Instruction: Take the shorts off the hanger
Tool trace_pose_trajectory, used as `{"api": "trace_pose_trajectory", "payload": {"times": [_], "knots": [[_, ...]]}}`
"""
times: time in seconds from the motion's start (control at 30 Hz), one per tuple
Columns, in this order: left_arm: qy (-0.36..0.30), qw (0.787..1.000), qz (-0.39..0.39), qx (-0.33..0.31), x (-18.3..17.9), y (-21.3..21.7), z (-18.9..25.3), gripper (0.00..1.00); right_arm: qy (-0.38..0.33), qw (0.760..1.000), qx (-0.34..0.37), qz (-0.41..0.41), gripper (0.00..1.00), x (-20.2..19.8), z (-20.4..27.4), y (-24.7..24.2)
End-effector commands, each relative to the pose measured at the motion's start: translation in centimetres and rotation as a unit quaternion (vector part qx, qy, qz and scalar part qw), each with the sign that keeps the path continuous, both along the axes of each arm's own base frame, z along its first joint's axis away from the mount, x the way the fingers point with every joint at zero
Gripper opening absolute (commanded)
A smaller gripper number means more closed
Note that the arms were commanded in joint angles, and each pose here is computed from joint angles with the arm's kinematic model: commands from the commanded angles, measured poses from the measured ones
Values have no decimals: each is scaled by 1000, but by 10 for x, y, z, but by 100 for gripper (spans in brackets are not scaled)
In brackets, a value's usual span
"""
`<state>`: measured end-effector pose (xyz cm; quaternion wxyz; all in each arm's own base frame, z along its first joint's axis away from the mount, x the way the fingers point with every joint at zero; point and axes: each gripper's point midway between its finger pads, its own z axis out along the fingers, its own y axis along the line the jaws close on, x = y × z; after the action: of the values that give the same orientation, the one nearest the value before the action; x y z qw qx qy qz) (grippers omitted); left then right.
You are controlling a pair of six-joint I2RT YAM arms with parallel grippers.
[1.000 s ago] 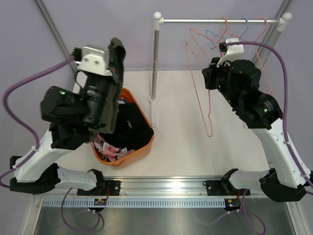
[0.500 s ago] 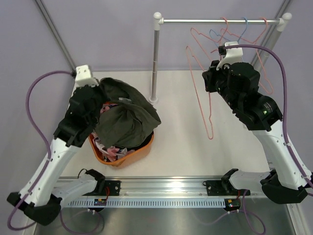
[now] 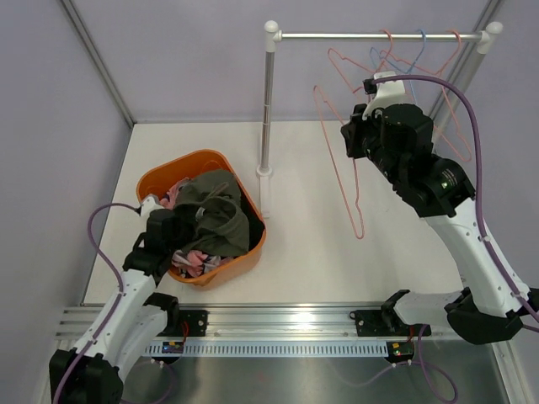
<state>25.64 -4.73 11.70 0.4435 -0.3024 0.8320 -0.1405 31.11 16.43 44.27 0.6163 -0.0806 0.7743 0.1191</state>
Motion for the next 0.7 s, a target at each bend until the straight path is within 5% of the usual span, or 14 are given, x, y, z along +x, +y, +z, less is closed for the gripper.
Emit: {"api": "trace_pose_trajectory", "payload": {"times": [0.0, 0.13, 0.17, 0.4, 0.67], "knots": [[26, 989, -44, -136, -7, -45, -26, 11, -5, 1000, -3, 11, 0, 4, 2, 5], [14, 992, -55, -117, -6, -43, -15, 72, 4, 1000, -12, 17, 0, 7, -3, 9], [-5, 992, -56, -110, -2, -41, 2, 97, 5, 1000, -13, 18, 0, 9, -4, 10], [-128, 990, -52, -7, -12, -8, 119, 99, 4, 1000, -25, 17, 0, 19, -3, 12], [-182, 979, -71, 64, -26, 5, 181, 99, -4, 998, 5, 58, 0, 54, 7, 5]]}}
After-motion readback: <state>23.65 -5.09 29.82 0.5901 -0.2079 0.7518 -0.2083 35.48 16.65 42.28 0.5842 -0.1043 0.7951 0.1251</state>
